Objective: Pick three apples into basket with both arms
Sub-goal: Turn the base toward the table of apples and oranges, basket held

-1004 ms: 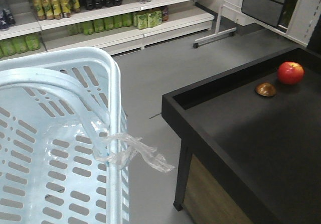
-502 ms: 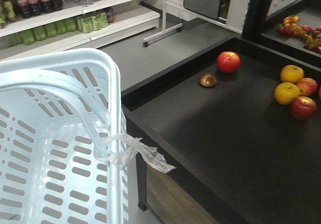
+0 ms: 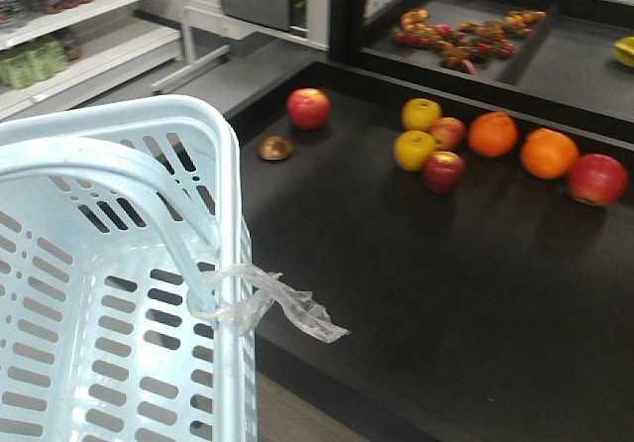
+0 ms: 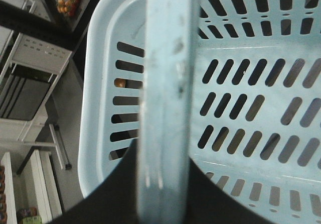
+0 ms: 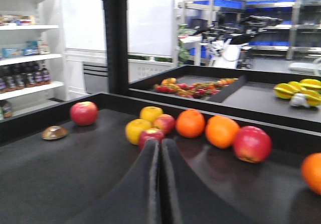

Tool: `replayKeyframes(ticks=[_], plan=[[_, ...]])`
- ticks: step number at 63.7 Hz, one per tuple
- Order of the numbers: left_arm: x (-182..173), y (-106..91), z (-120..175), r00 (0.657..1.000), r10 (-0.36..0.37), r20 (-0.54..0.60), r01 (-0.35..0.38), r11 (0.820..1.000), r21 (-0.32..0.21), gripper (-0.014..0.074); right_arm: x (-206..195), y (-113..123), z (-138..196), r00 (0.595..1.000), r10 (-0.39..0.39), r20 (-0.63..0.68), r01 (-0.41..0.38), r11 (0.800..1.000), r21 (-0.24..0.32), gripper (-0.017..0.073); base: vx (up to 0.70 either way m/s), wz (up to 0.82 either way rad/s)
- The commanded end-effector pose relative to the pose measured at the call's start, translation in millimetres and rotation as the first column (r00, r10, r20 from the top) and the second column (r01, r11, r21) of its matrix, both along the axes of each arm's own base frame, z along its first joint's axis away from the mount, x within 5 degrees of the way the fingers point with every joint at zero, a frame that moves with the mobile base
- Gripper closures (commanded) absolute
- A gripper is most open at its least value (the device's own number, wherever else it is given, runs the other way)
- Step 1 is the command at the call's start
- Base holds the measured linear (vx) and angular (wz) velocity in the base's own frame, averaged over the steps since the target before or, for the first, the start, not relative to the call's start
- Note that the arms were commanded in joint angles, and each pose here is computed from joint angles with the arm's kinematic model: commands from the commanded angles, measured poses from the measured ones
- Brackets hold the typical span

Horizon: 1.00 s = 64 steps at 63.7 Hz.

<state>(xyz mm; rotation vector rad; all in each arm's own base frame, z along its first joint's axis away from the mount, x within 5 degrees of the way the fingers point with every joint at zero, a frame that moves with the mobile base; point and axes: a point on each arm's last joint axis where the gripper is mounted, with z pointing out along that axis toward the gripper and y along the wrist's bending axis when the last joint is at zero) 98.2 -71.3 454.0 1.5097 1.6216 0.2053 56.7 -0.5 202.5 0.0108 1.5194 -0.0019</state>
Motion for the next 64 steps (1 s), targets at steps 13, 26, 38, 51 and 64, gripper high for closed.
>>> replayKeyframes(ticks=[13, 26, 38, 51, 64], plan=[[-0.2, -1.3, 15.4, 0.996, -0.004, 0.086, 0.011, 0.997, -0.082, 0.06, -0.8, 0.1, 2.9, 0.997, -0.001, 0.072, 0.001, 1.0, -0.012, 0.0568, -0.03, -0.46], [-0.2, -1.3, 15.4, 0.996, -0.004, 0.086, 0.011, 0.997, -0.082, 0.06, -0.8, 0.1, 2.9, 0.997, -0.001, 0.072, 0.001, 1.0, -0.012, 0.0568, -0.01, -0.37], [-0.2, -1.3, 15.4, 0.996, -0.004, 0.086, 0.011, 0.997, -0.082, 0.06, -0.8, 0.1, 2.9, 0.997, -0.001, 0.072, 0.001, 1.0, -0.012, 0.0568, 0.02, -0.29], [-0.6, -1.0, 15.6, 0.996, -0.004, 0.087, 0.012, 0.996, -0.083, 0.06, -0.8, 0.1, 2.9, 0.997, -0.001, 0.072, 0.001, 1.0, -0.012, 0.0568, 0.01, -0.08], [-1.2, -0.5, 15.8, 0.996, -0.004, 0.089, 0.012, 0.996, -0.084, 0.06, -0.8, 0.1, 2.9, 0.997, -0.001, 0.072, 0.001, 1.0, -0.012, 0.0568, 0.0, 0.01]])
